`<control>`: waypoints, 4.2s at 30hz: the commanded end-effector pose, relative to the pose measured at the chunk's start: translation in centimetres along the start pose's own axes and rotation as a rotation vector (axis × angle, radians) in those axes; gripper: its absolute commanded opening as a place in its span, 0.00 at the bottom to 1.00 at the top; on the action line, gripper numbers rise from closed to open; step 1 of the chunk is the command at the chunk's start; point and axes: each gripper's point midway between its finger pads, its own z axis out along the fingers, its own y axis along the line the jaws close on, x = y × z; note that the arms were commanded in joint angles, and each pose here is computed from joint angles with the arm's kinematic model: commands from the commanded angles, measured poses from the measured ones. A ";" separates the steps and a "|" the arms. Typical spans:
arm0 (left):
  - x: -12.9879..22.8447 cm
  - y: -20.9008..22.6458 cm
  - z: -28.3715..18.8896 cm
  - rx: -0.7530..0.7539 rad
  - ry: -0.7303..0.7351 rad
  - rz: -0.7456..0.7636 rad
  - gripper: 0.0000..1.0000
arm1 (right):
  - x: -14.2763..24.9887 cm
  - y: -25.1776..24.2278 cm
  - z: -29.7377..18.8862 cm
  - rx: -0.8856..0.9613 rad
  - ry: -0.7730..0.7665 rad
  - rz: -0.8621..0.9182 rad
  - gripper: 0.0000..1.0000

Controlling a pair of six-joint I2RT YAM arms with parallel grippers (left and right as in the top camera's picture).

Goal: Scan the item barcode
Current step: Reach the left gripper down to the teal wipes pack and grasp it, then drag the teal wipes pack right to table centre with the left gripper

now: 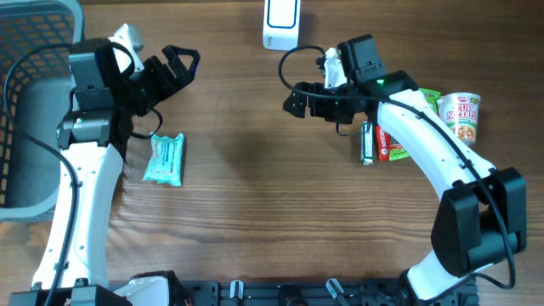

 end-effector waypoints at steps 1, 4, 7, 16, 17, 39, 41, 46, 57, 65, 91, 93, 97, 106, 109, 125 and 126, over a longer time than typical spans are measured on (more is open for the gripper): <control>2.0 1.5 0.7 -0.065 0.082 -0.006 0.75 | -1.3 -1.9 -1.1 0.093 -0.070 0.032 1.00; 4.3 6.9 0.4 -0.375 0.126 -0.036 0.74 | -1.9 -3.4 -1.4 0.178 -0.106 0.034 1.00; 5.5 12.4 -1.4 -0.708 0.142 -0.003 0.72 | -2.1 -3.8 -1.5 0.204 -0.118 0.037 1.00; 10.0 17.1 -0.8 -0.880 0.354 -0.058 0.94 | -2.1 -3.8 -1.5 0.203 -0.120 0.036 1.00; 10.6 17.3 -0.8 -0.877 0.391 -0.059 0.94 | -2.1 -3.8 -1.5 0.203 -0.120 0.036 1.00; 17.8 17.7 4.8 -0.580 0.484 -0.056 0.86 | -2.1 -3.8 -1.5 0.203 -0.120 0.036 1.00; 18.7 16.4 5.5 -0.562 0.500 0.000 0.86 | -2.1 -3.8 -1.5 0.203 -0.120 0.036 1.00; 20.1 14.4 6.6 -0.580 0.500 0.135 0.90 | -2.1 -3.8 -1.5 0.203 -0.120 0.036 1.00; 16.2 14.5 5.1 -0.692 0.315 -0.019 0.95 | -2.1 -3.8 -1.5 0.203 -0.120 0.036 1.00; 14.0 17.7 4.9 -0.721 0.146 -0.335 0.69 | -2.1 -3.8 -1.5 0.203 -0.120 0.036 1.00; 15.5 19.9 6.4 -0.708 0.230 -0.386 0.04 | -2.1 -3.8 -1.5 0.203 -0.121 0.036 1.00; 14.7 18.7 6.7 -0.650 0.238 -0.339 0.04 | -2.1 -3.8 -1.5 0.203 -0.121 0.036 1.00; 10.7 15.0 6.1 -0.553 0.198 -0.147 0.04 | -2.1 -3.8 -1.5 0.203 -0.121 0.036 1.00; 7.7 13.5 0.1 -1.065 0.033 0.363 0.04 | -2.1 -3.8 -1.5 0.203 -0.121 0.037 1.00; 9.5 11.6 1.7 -1.080 0.076 0.569 0.04 | -2.1 -3.8 -1.5 0.203 -0.121 0.037 1.00; 20.9 10.2 9.3 -1.023 0.295 0.927 0.04 | -2.1 -3.8 -1.5 0.203 -0.121 0.037 1.00; 21.3 9.8 9.4 -1.010 0.294 0.935 0.04 | -2.1 -3.8 -1.5 0.203 -0.121 0.037 1.00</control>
